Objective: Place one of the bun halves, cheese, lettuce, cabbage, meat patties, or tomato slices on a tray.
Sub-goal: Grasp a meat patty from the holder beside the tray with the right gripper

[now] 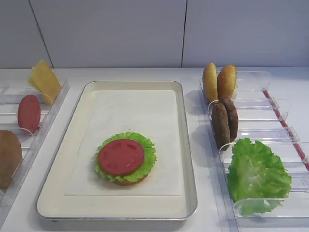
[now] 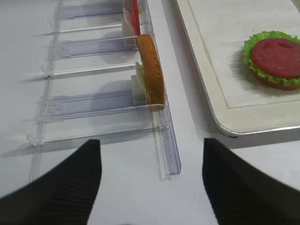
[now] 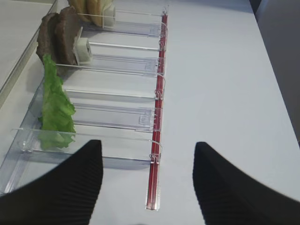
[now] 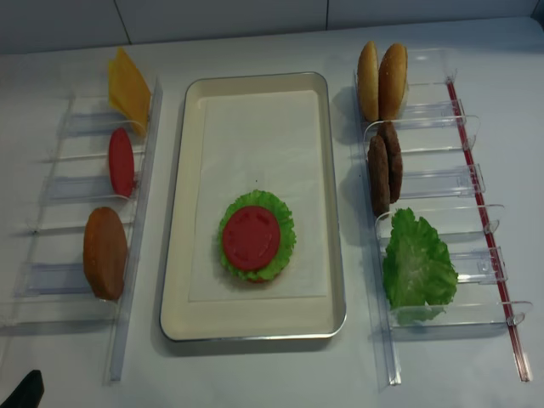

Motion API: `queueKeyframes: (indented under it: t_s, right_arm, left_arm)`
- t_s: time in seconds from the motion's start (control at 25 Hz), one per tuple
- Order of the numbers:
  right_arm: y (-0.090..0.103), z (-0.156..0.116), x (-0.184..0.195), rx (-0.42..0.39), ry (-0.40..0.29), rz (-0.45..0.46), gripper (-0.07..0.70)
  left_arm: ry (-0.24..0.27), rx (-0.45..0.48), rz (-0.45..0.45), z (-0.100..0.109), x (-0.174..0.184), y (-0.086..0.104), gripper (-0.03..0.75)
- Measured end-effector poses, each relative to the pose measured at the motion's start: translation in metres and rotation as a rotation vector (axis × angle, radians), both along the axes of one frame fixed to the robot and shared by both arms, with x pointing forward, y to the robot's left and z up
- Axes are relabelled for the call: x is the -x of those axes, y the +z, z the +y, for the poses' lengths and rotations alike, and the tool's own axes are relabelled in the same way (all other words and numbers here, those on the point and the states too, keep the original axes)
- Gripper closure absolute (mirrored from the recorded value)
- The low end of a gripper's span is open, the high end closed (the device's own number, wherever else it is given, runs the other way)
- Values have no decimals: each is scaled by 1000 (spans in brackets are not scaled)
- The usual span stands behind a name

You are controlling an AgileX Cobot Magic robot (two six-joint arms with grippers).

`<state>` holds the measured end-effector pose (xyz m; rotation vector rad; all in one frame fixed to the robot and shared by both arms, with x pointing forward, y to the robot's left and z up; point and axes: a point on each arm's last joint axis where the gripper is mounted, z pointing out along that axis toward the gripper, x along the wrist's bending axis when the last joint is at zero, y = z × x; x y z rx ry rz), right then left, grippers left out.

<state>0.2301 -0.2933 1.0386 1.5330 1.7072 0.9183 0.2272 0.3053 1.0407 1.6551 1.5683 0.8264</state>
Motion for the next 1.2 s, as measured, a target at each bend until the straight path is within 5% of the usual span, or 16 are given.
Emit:
queueKeyframes:
  t_s: [0.88, 1.2]
  right_arm:
    - [2, 3, -8, 11, 45, 52, 182]
    - [50, 10, -35, -44, 100, 113, 182]
  left_arm:
    - [0, 0, 0, 0, 0, 0, 293]
    - [0, 0, 0, 0, 0, 0, 293]
